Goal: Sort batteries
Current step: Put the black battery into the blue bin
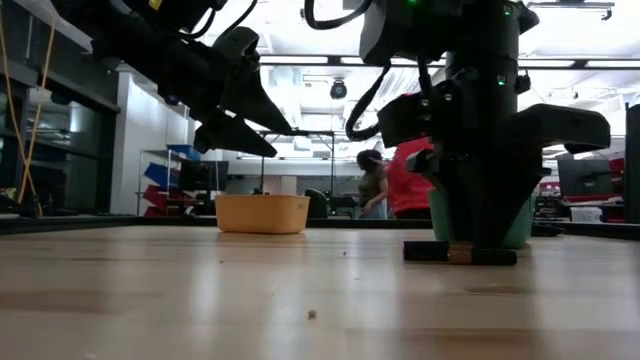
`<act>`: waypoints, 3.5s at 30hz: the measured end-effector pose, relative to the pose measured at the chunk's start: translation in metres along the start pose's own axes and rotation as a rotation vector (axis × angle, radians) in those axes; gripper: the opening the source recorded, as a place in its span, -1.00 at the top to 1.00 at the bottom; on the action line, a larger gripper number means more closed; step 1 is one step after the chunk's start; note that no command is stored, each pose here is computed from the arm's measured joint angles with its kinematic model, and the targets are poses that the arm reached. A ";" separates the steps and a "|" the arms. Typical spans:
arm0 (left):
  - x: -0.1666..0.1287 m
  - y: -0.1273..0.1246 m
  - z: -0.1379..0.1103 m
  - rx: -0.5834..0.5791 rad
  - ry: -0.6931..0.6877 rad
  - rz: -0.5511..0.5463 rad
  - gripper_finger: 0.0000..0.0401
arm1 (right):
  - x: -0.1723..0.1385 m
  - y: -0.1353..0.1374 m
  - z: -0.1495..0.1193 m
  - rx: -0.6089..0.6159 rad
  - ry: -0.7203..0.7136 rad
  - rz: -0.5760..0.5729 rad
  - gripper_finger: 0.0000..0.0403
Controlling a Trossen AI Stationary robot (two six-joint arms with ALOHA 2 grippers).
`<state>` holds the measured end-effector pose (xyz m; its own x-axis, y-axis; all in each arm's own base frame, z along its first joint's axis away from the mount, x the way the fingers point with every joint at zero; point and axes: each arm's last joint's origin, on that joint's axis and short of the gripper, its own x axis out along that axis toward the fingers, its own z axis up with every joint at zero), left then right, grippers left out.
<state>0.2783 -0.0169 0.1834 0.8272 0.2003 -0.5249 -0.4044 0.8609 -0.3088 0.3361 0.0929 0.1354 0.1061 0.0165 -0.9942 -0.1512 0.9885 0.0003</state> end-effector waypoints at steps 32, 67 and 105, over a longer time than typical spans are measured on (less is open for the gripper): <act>0.028 -0.040 0.046 0.402 -0.176 -0.151 -0.22 | -0.107 -0.045 -0.054 0.563 -0.157 -0.213 0.36; 0.148 -0.077 -0.058 0.460 0.201 -0.309 0.17 | -0.169 -0.048 -0.089 0.683 -0.299 -0.275 0.17; 0.096 -0.042 0.010 0.535 0.376 -0.196 0.77 | -0.027 0.005 -0.021 0.947 -0.137 0.053 0.17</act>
<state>0.3788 -0.0294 0.1534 0.6344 -0.0760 -0.7692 0.0680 0.9968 -0.0424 0.3123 0.0938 0.1603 0.2449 0.0230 -0.9693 0.6919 0.6962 0.1913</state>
